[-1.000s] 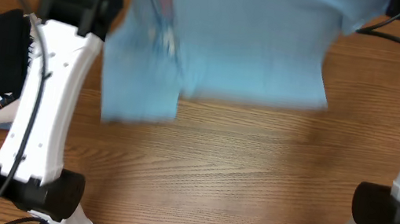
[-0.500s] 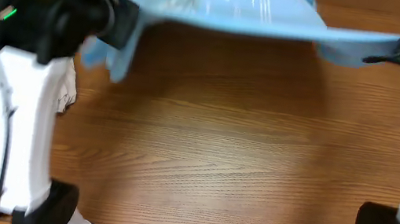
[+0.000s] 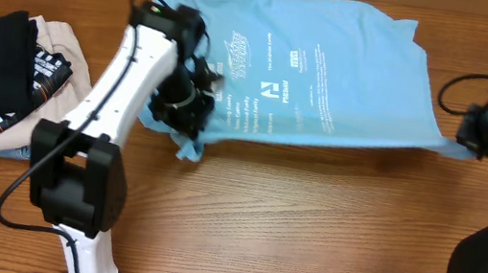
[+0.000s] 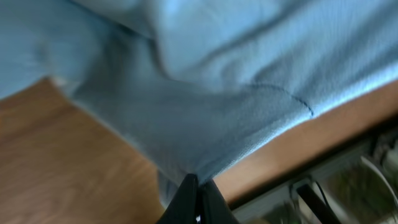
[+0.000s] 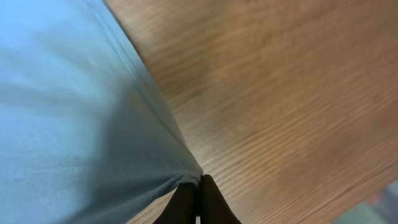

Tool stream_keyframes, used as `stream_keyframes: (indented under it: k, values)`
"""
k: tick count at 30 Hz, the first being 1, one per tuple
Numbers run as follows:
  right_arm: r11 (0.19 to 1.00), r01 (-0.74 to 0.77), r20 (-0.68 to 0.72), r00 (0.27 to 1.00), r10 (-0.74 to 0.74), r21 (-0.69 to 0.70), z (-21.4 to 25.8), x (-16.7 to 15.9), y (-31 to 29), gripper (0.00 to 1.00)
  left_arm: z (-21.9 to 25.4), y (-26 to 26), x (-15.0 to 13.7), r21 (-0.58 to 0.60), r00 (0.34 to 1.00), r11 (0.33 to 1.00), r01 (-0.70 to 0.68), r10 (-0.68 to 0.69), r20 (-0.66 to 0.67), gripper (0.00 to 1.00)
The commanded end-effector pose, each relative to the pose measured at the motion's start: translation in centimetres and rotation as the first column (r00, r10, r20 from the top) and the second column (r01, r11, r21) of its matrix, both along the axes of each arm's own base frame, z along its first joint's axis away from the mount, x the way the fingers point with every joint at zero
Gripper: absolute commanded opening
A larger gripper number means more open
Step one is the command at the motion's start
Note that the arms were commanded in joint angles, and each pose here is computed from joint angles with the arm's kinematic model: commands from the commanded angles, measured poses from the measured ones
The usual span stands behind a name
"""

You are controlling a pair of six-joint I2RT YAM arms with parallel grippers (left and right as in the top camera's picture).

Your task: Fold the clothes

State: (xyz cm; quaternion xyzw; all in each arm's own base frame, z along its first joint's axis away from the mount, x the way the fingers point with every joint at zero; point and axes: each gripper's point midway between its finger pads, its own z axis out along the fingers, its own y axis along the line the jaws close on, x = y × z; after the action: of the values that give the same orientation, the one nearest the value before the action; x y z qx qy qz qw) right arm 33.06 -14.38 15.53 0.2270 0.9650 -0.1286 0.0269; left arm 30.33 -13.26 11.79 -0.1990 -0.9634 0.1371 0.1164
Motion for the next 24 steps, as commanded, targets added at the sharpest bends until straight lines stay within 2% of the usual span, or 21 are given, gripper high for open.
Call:
stream_keyframes:
  k: [1, 5, 9, 11, 14, 17, 21, 24]
  values:
    - [0.997, 0.072, 0.046, 0.996, -0.074, 0.032, 0.3, -0.2, -0.9, 0.04, -0.1, -2.7, -2.4, -0.053, 0.995, 0.995, 0.086, -0.088, -0.042, 0.04]
    - [0.997, 0.07, 0.053, 0.996, -0.071, 0.028, 0.3, 0.0, -1.0, 0.04, 0.1, -4.6, -4.0, -0.065, 0.986, 0.987, 0.149, -0.153, -0.062, 0.2]
    - [0.998, 0.063, 0.059, 0.996, -0.064, 0.026, 0.3, 0.2, -1.1, 0.04, 0.5, -5.7, -4.7, -0.066, 0.981, 0.981, 0.184, -0.187, -0.047, 0.2]
    - [0.998, 0.062, 0.065, 0.996, -0.064, 0.024, 0.4, 0.3, -1.1, 0.04, 0.9, -5.7, -4.3, -0.051, 0.986, 0.985, 0.162, -0.163, -0.018, 0.19]
    - [0.998, 0.062, 0.066, 0.996, -0.064, 0.025, 0.4, 0.3, -1.1, 0.04, 1.1, -3.4, -2.2, 0.094, 0.997, 0.995, 0.027, -0.034, 0.073, 0.18]
    - [0.998, 0.062, 0.072, 0.995, -0.064, 0.024, 0.4, 0.5, -1.2, 0.04, 1.4, -0.6, 0.3, 0.205, 0.97, 0.96, -0.192, 0.155, 0.185, 0.22]
    - [0.998, 0.047, 0.084, 0.995, -0.051, 0.044, 0.3, 0.8, -0.8, 0.04, 1.0, 2.1, 2.3, 0.23, 0.918, 0.901, -0.369, 0.315, 0.242, 0.34]
    - [0.998, 0.047, 0.087, 0.995, -0.051, 0.048, 0.3, 0.9, -0.8, 0.04, -0.1, 3.6, 3.3, 0.218, 0.895, 0.879, -0.424, 0.368, 0.252, 0.35]
